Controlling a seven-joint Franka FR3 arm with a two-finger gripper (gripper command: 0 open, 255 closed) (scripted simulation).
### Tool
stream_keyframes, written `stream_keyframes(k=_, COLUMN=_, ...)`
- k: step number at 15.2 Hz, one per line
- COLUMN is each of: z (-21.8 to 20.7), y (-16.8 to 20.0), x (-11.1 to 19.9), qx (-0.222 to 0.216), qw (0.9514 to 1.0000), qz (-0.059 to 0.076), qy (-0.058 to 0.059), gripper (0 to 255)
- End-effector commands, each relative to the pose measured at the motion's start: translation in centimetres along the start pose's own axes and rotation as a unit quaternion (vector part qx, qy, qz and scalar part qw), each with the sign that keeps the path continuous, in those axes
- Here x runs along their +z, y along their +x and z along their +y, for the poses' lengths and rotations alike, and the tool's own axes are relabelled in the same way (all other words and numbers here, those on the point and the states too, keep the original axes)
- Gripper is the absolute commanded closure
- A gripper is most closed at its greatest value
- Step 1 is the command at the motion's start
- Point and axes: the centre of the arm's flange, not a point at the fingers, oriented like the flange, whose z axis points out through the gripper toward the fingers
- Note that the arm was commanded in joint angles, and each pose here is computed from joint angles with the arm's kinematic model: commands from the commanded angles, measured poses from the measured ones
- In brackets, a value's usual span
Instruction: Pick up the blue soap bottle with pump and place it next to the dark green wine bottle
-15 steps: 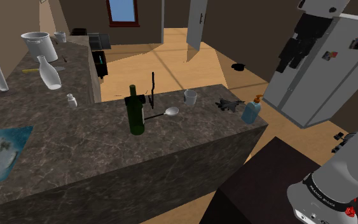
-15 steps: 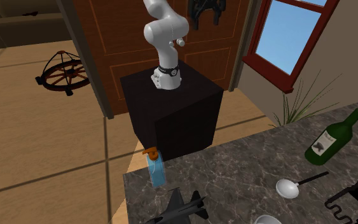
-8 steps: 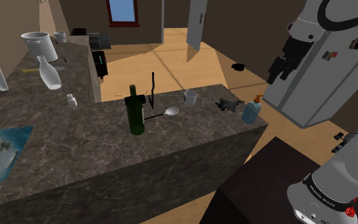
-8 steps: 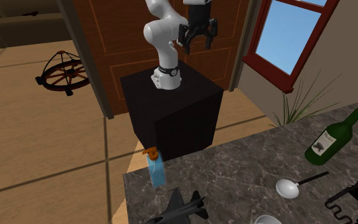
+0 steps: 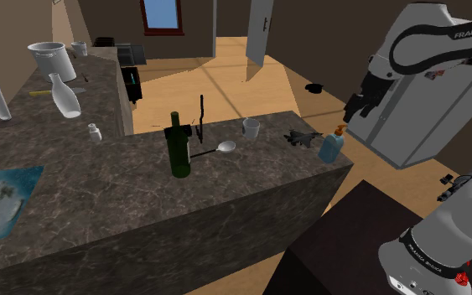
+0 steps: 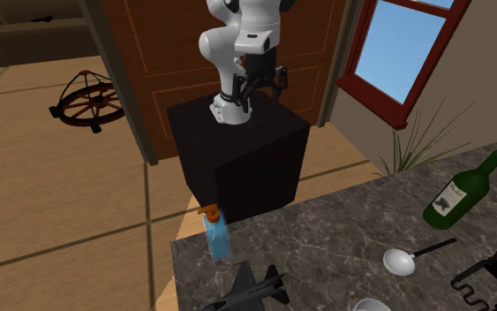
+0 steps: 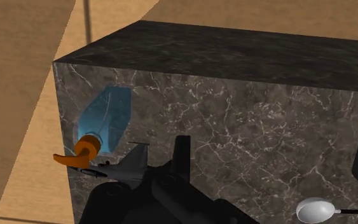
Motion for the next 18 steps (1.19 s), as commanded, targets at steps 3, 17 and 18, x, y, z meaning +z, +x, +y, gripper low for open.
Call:
stream_keyframes(k=3, z=3.1, y=1.3, x=3.9, qx=0.014, qw=0.9998, qz=0.008, qy=-0.005, gripper=0)
stream_keyframes(k=17, z=14.1, y=5.8, x=17.4, qx=0.064, qw=0.9971, qz=0.033, qy=-0.022, gripper=0)
stream_keyframes(k=18, z=14.9, y=6.1, x=18.4, qx=0.068, qw=0.9968, qz=0.035, qy=-0.023, gripper=0)
